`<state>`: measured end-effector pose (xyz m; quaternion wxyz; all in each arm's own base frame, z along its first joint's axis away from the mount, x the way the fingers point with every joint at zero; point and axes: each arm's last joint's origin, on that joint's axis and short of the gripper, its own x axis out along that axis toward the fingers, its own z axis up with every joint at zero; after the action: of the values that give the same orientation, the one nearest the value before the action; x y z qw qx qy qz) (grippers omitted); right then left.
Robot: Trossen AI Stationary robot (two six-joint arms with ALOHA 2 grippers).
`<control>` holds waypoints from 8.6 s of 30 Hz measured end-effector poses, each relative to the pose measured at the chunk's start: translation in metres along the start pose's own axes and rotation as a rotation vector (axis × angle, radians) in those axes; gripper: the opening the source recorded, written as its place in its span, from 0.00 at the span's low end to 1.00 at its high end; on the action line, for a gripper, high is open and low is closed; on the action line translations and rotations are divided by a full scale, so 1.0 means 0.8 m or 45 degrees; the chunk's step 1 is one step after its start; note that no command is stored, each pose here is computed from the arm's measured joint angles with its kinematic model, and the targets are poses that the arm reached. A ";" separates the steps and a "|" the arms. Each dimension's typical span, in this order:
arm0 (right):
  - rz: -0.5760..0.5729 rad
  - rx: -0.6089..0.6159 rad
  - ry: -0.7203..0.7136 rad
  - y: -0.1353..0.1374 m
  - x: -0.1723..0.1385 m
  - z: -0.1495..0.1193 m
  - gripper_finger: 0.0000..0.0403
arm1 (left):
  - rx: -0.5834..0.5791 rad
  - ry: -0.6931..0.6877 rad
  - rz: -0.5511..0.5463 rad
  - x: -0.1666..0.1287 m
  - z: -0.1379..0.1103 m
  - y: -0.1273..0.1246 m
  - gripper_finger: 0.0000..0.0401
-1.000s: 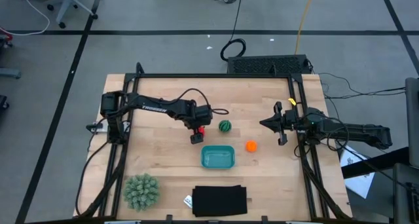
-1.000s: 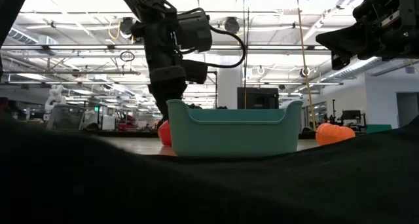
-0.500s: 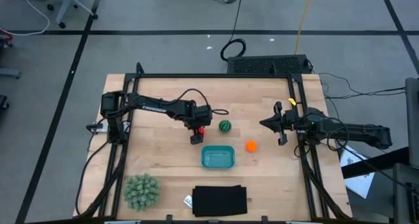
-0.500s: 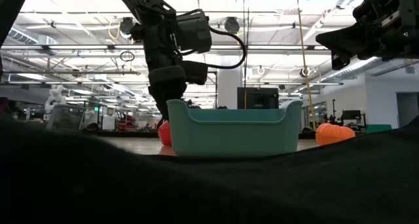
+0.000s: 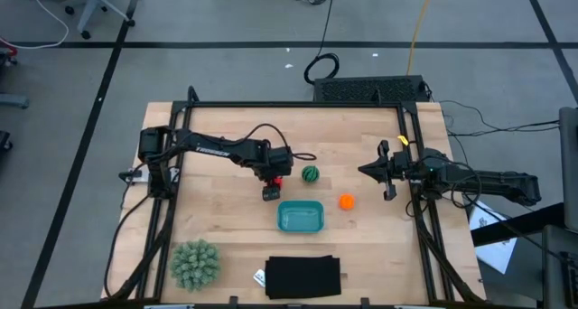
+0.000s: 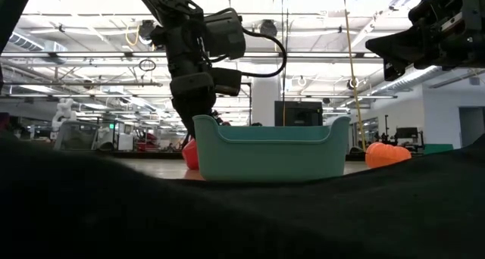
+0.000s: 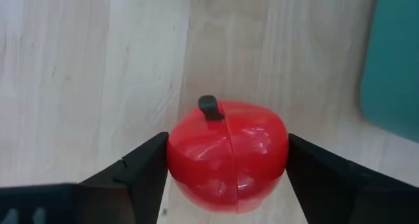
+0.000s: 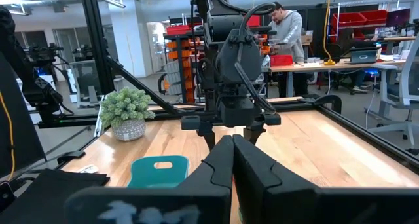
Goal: Pick and placing Produce into tupperware
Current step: Put the red apple into the blue bin, then put the green watermelon into the blue bin
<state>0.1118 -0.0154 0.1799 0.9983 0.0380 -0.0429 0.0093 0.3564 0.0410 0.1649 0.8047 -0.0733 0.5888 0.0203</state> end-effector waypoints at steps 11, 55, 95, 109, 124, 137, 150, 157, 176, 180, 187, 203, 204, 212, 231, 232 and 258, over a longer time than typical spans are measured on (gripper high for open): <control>0.000 0.000 0.000 0.000 0.000 0.000 0.00 | 0.018 0.048 0.038 -0.012 0.005 0.005 0.70; 0.000 -0.001 -0.001 0.000 0.000 0.000 0.00 | 0.271 -0.202 0.025 -0.102 0.074 -0.068 0.70; -0.002 0.005 0.025 -0.001 0.002 -0.002 0.00 | 1.181 -0.223 -0.095 -0.057 0.060 -0.173 0.70; -0.002 0.005 0.025 -0.001 0.002 -0.002 0.00 | 1.372 -0.302 -0.059 -0.054 0.071 -0.165 0.70; -0.003 0.029 0.027 -0.001 0.002 -0.003 0.00 | 1.410 -0.157 -0.045 -0.002 0.069 -0.159 0.70; -0.003 0.029 0.028 -0.001 0.002 -0.003 0.00 | 1.323 -0.172 -0.184 -0.003 0.070 -0.153 0.70; -0.003 0.029 0.027 -0.001 0.002 -0.003 0.00 | 1.292 -0.159 -0.215 0.004 0.069 -0.153 0.70; -0.003 0.030 0.030 -0.001 0.002 -0.003 0.00 | 1.264 -0.157 -0.213 0.004 0.069 -0.153 0.70; -0.003 0.030 0.030 -0.001 0.002 -0.003 0.00 | 1.123 -0.063 -0.225 0.004 0.062 -0.150 0.70; -0.003 0.030 0.030 -0.001 0.002 -0.003 0.00 | 1.095 -0.059 -0.225 0.004 0.062 -0.150 0.70; -0.003 0.030 0.030 -0.001 0.002 -0.003 0.00 | 1.089 -0.019 -0.177 0.005 0.060 -0.148 0.70; -0.003 0.030 0.030 -0.001 0.002 -0.003 0.00 | 1.088 0.008 -0.162 0.005 0.058 -0.146 0.70; -0.003 0.030 0.030 -0.001 0.002 -0.003 0.00 | 1.089 0.008 -0.162 0.005 0.058 -0.146 0.70; -0.003 0.030 0.030 -0.001 0.002 -0.003 0.00 | 1.079 0.008 -0.167 0.005 0.058 -0.146 0.70; -0.003 0.031 0.031 -0.001 0.002 -0.003 0.00 | 1.040 0.005 -0.198 0.005 0.059 -0.142 0.78; -0.003 0.031 0.031 -0.001 0.002 -0.003 0.00 | 1.042 0.004 -0.198 0.005 0.059 -0.142 0.78; -0.006 0.038 0.071 -0.001 0.003 -0.007 0.00 | 1.024 -0.158 -0.124 -0.073 0.060 -0.143 0.73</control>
<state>0.1147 -0.0159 0.1746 0.9985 0.0529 -0.0151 0.0084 0.3970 -0.0619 0.2457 0.8034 0.2207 0.4958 -0.2450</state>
